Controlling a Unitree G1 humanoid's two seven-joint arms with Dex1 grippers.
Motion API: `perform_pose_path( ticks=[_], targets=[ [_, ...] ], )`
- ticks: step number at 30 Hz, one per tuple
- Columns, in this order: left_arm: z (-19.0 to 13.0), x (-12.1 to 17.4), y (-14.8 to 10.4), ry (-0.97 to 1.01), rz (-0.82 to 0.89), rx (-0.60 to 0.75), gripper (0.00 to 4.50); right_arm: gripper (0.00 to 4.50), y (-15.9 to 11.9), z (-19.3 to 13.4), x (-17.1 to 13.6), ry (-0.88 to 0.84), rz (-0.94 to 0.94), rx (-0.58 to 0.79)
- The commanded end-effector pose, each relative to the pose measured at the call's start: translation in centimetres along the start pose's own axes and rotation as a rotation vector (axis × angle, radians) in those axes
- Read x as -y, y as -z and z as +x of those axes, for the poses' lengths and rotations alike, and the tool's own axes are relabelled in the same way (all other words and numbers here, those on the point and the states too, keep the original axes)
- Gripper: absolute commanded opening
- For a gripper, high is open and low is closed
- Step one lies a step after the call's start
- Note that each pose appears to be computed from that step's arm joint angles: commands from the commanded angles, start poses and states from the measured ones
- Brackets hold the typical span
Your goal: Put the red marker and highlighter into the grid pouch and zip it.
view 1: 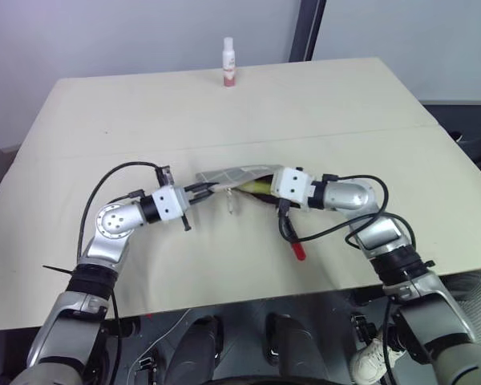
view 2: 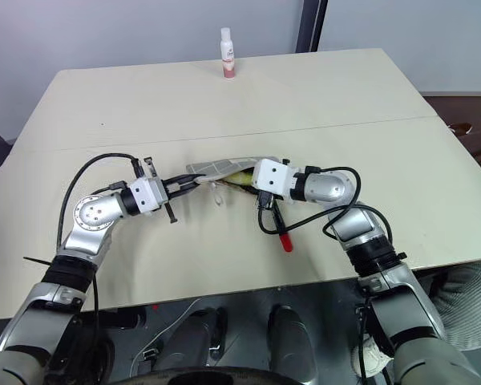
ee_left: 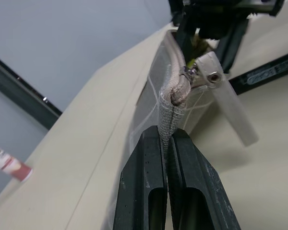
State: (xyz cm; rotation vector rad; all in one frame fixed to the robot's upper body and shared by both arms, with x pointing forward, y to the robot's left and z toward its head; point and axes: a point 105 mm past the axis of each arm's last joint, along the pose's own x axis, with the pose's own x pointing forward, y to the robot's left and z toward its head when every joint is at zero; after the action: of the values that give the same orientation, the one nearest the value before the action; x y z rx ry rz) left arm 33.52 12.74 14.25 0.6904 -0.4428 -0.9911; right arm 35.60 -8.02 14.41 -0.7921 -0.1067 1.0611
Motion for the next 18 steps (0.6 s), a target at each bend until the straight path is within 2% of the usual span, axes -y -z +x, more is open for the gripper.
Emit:
perform_pose_path(
  ticks=[1,2,3,6,9,12,15,18],
  targets=[
    [-1.2,-1.4,-0.1,-0.075,0.037,-0.010,0.00,3.84,-1.8,-1.4,1.5,0.078,0.035,0.082],
    [-1.4,-1.5,0.0,-0.081,0.038,-0.016,0.00,4.36,-2.1,-1.8,1.6,0.088,0.049,0.093],
    [-1.6,-1.5,0.1,-0.091,0.035,-0.022,0.00,4.46,-2.3,-2.1,1.5,0.086,0.068,0.102],
    [-2.2,-2.2,0.1,-0.142,0.071,-0.032,0.00,4.46,-3.2,-3.5,1.1,0.102,0.175,0.163],
    [-2.7,-3.2,-0.1,-0.206,0.113,-0.038,0.00,4.46,-3.7,-4.5,-1.2,0.112,0.282,0.187],
    [-3.3,-3.0,0.4,-0.199,0.122,-0.067,0.00,4.46,-2.2,-5.1,-3.7,0.153,0.430,0.087],
    [-3.5,-2.8,0.6,-0.205,0.122,-0.072,0.00,4.46,0.3,-5.6,-4.8,0.291,0.543,-0.061],
    [-3.4,-2.7,0.4,-0.214,0.140,-0.063,0.00,4.46,1.3,-6.1,-5.6,0.340,0.506,-0.153]
  ],
)
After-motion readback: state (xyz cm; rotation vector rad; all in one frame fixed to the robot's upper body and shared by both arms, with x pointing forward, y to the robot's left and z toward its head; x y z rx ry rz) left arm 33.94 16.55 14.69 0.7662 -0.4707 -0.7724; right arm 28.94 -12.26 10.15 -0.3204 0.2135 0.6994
